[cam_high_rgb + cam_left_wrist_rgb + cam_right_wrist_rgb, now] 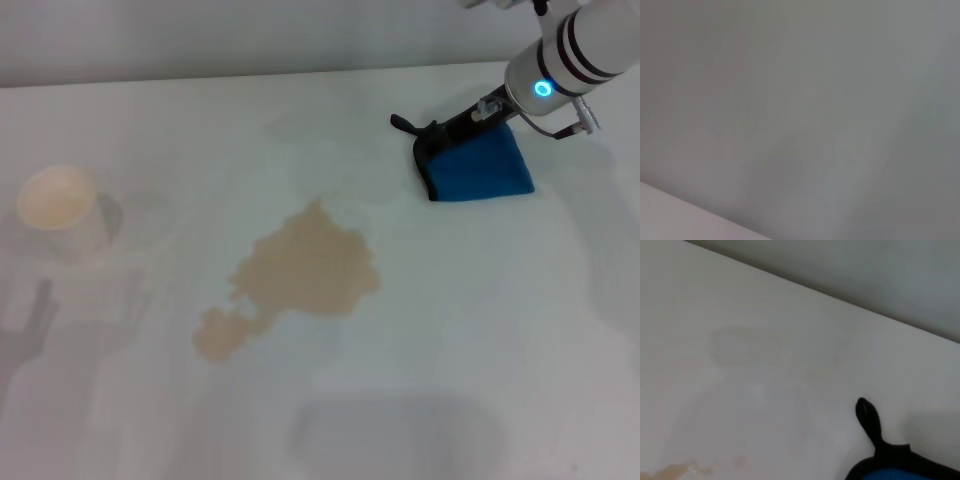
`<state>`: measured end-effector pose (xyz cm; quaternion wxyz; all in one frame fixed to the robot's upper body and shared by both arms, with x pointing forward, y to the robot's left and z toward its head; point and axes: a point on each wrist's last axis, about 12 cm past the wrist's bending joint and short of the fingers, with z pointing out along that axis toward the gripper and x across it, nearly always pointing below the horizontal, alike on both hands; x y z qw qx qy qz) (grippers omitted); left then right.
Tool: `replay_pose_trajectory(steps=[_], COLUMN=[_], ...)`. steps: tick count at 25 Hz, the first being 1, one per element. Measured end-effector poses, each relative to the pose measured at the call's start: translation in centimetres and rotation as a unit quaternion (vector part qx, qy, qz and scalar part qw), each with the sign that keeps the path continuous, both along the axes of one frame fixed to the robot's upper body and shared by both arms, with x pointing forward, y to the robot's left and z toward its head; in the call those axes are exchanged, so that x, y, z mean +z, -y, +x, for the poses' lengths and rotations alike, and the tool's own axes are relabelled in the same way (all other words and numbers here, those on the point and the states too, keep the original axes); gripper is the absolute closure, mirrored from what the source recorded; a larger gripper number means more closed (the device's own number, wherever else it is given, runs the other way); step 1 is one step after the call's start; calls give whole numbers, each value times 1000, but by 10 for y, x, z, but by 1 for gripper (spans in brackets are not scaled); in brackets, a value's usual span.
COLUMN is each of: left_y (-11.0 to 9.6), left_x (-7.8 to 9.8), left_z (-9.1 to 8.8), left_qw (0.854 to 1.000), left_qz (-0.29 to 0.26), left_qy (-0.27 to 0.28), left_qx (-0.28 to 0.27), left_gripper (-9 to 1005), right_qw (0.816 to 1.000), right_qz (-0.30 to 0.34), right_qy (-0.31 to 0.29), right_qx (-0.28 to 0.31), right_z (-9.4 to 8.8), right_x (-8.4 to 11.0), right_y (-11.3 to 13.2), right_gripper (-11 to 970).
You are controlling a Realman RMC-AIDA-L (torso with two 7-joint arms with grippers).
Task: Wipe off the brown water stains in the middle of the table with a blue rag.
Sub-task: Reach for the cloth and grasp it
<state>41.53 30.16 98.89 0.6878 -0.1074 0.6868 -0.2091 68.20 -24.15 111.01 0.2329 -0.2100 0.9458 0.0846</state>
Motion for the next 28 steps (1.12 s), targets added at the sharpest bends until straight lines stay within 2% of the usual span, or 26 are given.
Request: replay_pose_trajectory(steps=[18, 28], left_y=[-1, -1], left_x=[1, 1], left_z=[3, 4], left_qw=[1000, 1000], left_qz=[1, 0], left_qy=[1, 2], left_qx=[3, 3], left_gripper=[104, 104], right_qw=[1000, 999], right_qz=[-19, -29], right_qy=[-7, -13], right_qx=[-14, -9], right_z=[-7, -11], right_x=[-10, -17], right_y=[18, 19], right_gripper=[153, 161])
